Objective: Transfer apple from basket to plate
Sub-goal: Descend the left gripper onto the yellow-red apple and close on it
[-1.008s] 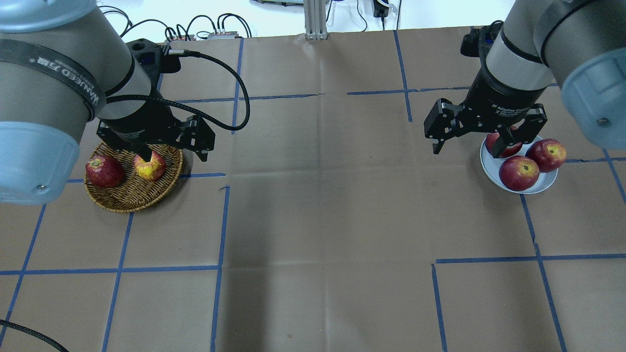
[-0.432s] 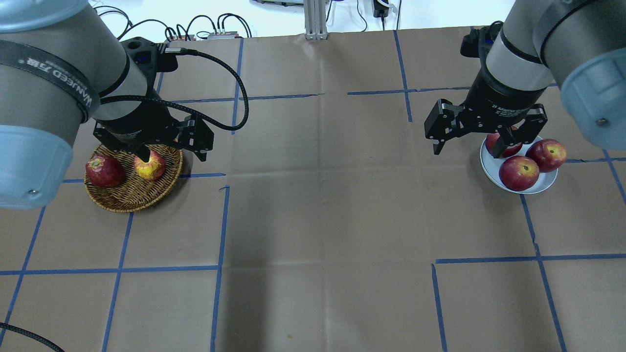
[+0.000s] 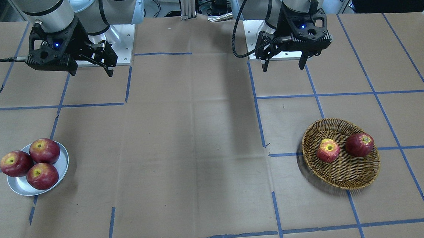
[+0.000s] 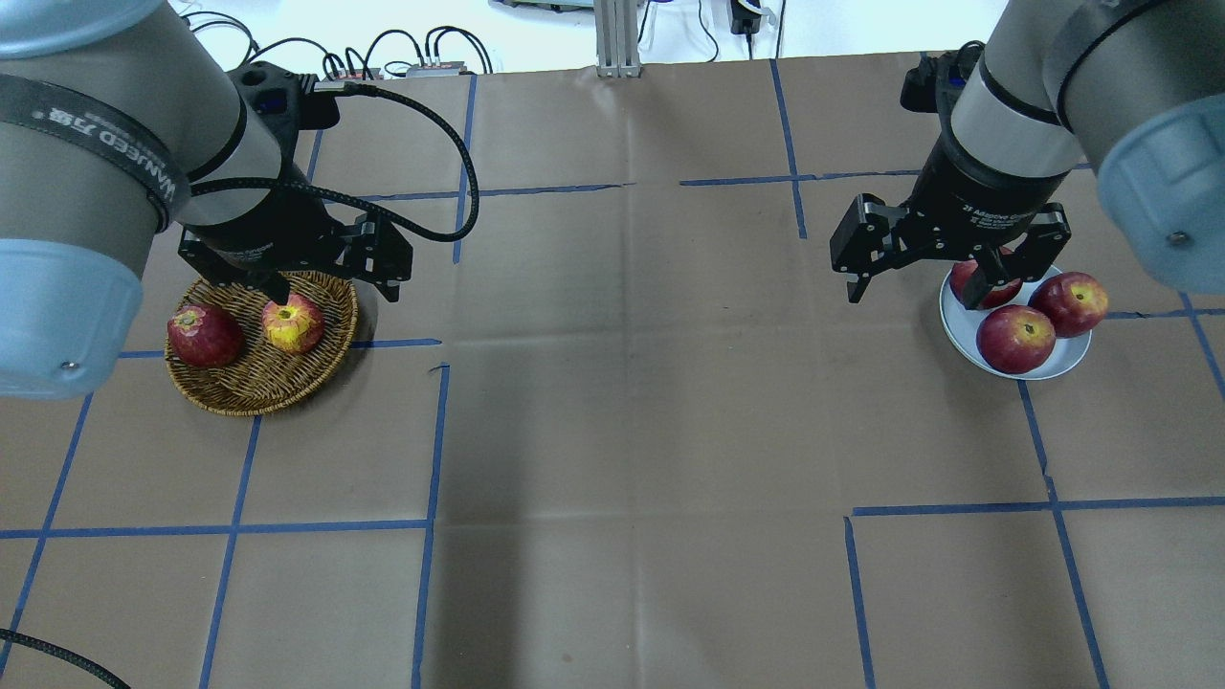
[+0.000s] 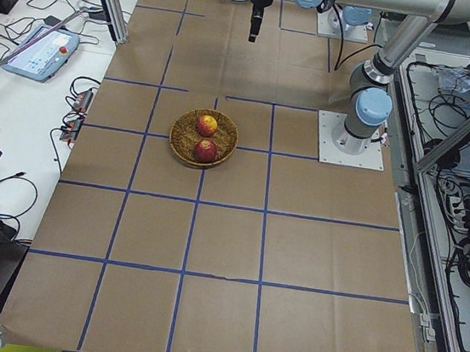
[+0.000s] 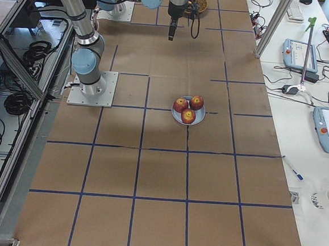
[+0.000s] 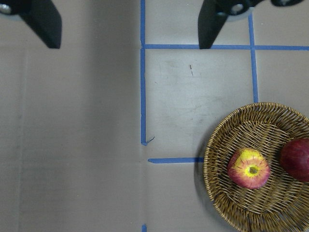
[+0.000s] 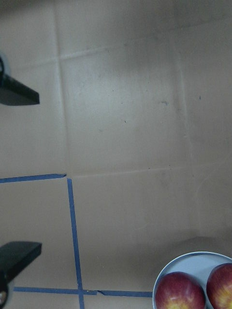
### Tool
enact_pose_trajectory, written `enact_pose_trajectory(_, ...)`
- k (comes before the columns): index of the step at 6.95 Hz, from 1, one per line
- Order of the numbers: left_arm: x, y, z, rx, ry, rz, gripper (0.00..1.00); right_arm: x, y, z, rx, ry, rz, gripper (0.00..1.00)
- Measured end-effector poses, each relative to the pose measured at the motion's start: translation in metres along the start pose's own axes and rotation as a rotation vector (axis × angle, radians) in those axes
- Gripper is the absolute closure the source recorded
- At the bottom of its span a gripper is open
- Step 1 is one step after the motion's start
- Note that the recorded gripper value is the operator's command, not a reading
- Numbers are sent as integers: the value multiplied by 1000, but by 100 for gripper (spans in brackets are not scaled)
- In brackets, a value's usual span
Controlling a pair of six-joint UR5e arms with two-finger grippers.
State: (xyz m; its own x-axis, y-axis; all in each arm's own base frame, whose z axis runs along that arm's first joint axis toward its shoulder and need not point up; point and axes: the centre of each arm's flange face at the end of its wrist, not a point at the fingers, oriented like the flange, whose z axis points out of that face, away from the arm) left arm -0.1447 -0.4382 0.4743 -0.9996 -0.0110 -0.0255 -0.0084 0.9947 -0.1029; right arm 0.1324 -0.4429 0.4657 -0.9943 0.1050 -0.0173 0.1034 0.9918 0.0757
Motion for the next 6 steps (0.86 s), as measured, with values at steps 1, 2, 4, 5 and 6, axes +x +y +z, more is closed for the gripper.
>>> enact_pose_trajectory(1,-7,-6,6,18,-1,-8,1,0,0,0,0,0,-1,0)
enact_pose_trajectory(2,-18,-14,19,10,-5,12,1,0,-1,0,1,2,-3,0)
enact_pose_trajectory(4,-48,-28,61,-60,-7,76,1,0,-1,0,5,0,-5,0)
enact_pose_trajectory(5,-64,-34,83,-94,-4,89,1,0,-1,0,7,-2,-5,0)
enact_pose_trajectory(6,-82,-47,107,-99,-3,114,1,0,-1,-1,8,0,-5,0)
